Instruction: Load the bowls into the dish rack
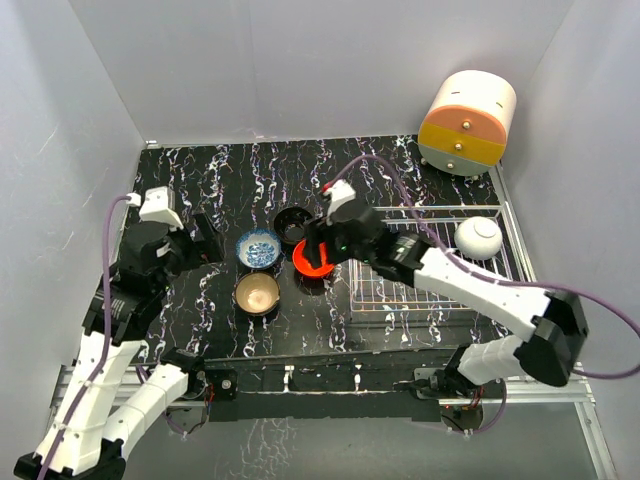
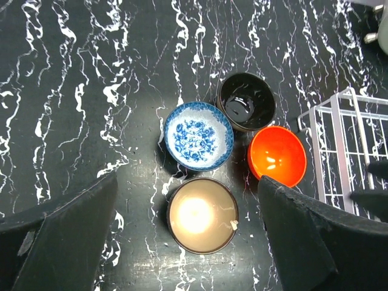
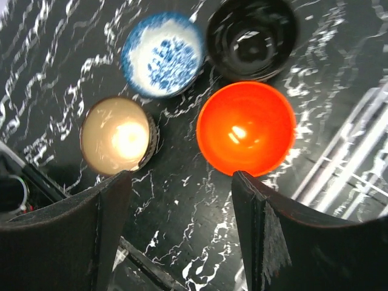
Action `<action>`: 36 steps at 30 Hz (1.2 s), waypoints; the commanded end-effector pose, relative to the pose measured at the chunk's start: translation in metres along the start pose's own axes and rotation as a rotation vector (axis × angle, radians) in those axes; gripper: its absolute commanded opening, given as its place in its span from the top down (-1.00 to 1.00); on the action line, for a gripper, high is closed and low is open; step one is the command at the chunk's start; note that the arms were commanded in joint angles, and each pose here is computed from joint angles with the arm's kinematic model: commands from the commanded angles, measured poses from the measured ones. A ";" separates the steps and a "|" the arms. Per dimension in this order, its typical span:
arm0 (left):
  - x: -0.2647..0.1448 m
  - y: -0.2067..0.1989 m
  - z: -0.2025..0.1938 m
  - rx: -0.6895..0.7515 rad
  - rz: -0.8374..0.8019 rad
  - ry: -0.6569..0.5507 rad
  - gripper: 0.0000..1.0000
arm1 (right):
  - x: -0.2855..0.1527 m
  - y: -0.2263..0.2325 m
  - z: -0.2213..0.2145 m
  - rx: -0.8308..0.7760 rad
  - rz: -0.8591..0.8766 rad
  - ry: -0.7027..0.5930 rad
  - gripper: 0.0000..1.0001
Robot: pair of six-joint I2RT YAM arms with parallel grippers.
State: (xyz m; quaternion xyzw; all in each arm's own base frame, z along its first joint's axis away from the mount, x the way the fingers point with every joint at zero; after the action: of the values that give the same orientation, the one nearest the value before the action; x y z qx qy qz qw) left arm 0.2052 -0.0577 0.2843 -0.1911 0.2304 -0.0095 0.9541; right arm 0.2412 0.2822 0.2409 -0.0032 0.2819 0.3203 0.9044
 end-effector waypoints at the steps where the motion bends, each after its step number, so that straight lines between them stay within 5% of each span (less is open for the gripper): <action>1: -0.025 0.006 0.019 0.000 0.031 -0.076 -0.94 | 0.020 0.036 0.005 -0.088 0.079 -0.024 -0.38; 16: -0.073 0.024 0.056 -0.057 0.099 -0.293 -0.94 | 0.068 0.163 -0.057 -0.356 0.404 0.066 -0.37; 22: -0.090 0.032 0.063 -0.093 0.107 -0.378 -0.94 | 0.095 0.176 -0.065 -0.413 0.434 0.077 -0.30; 36: -0.093 0.043 0.053 -0.093 0.145 -0.370 -0.94 | 0.136 0.183 -0.103 -0.460 0.440 0.172 -0.14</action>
State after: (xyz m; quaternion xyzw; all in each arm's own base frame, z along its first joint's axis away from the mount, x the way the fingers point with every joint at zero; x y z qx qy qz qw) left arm 0.1462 0.0061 0.3549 -0.2196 0.0655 0.0939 0.9688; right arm 0.1617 0.4676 0.0933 -0.1879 0.3137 0.5520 0.7494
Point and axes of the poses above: each gripper's point midway between its finger pads, its own x axis out along the fingers, its own y axis along the line the jaws close on, z = x × y, the point moved 3 cm from there along -x, back along the fingers, and after that the axes turned 8 degrees about -x, right-handed, at the moved point
